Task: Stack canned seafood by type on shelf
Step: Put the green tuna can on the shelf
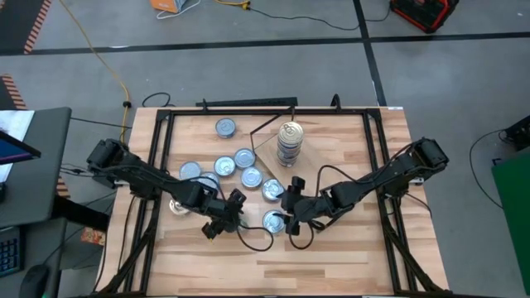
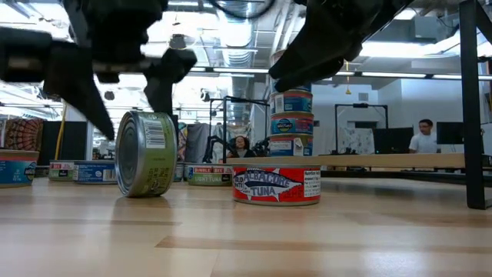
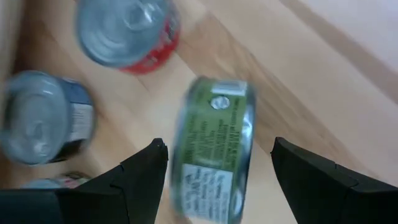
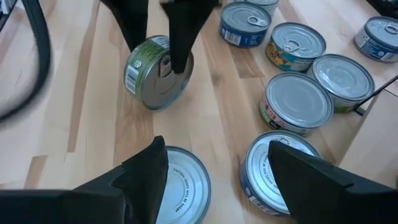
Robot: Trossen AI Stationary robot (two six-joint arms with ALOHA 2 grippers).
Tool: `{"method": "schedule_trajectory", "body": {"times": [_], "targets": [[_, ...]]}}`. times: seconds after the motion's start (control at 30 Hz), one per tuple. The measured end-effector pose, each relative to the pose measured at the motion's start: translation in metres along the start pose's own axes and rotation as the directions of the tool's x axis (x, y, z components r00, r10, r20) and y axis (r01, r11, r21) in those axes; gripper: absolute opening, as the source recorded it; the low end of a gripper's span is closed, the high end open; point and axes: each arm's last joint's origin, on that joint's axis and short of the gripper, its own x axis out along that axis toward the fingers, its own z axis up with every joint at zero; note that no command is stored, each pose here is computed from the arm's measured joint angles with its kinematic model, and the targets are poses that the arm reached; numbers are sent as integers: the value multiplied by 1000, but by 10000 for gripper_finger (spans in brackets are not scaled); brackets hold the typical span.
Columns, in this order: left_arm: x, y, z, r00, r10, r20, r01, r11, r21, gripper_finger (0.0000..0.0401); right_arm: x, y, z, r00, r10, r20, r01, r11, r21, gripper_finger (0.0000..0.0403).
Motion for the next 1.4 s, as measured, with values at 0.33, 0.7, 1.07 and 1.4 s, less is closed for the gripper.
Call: {"method": "schedule_trajectory", "body": {"times": [0.33,0.7,1.07,1.4], "targets": [[12,-7,0,987,121,-102,-119,993,25,184,0,0,-2,1000,-4,-15,4,1000,-7,302],[-15,-19,14,940,336,-56,-339,940,-48,129,1,5,-3,999,-30,11,30,999,-43,302],[0,-13,51,808,555,198,-548,832,-94,137,-46,3,11,995,-22,92,27,998,-55,302],[1,29,51,723,627,290,-593,779,-206,136,-91,-37,-9,946,-64,318,59,998,26,302]]}}
